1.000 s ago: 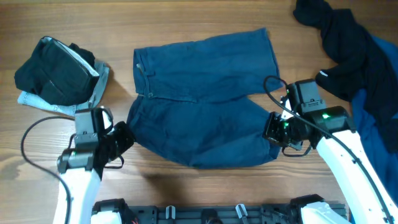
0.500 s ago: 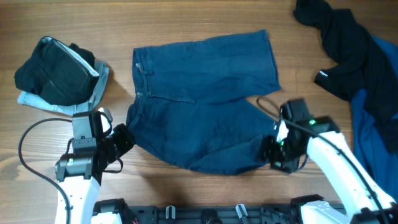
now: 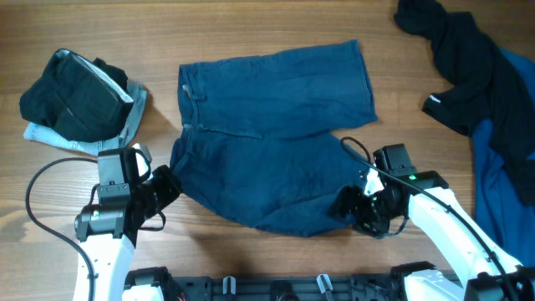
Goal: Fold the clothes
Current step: 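Pull the leg hems outward with both grippers to straighten the legs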
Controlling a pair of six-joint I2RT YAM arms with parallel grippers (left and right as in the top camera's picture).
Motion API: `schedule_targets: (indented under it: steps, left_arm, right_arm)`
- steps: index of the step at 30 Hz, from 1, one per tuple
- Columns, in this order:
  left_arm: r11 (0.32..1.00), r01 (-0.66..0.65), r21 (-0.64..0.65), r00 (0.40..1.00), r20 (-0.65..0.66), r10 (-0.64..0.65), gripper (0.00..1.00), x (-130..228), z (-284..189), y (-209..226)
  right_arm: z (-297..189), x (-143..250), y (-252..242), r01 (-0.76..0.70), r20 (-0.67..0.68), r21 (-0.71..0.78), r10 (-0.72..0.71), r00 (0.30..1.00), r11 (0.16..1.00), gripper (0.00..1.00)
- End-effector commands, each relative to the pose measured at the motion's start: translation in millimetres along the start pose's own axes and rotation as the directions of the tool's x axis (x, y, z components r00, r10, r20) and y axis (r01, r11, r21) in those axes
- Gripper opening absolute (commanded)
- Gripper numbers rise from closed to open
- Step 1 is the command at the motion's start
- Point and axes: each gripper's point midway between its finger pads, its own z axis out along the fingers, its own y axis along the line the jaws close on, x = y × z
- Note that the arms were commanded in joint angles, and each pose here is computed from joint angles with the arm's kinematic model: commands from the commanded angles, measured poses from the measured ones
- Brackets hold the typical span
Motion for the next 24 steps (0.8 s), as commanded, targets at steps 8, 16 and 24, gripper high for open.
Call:
schedule_targets:
  steps: [8, 16, 24]
  left_arm:
    - [0.999, -0.030, 0.016, 0.999, 0.020, 0.030, 0.04, -7, -3, -6]
    - [0.999, -0.039, 0.021, 0.999, 0.029, 0.038, 0.04, -9, -3, -8]
    - [0.998, -0.059, 0.020, 0.998, 0.029, 0.059, 0.04, -9, -3, -8]
  right_arm:
    - [5, 16, -10, -0.083, -0.058, 0.020, 0.084, 0.995, 0.996, 0.40]
    - [17, -2, -7, -0.033, 0.028, -0.029, 0.034, 0.999, 0.999, 0.20]
    - [-56, -23, 12, 0.081, 0.208, 0.095, -0.099, 0.973, 0.992, 0.04]
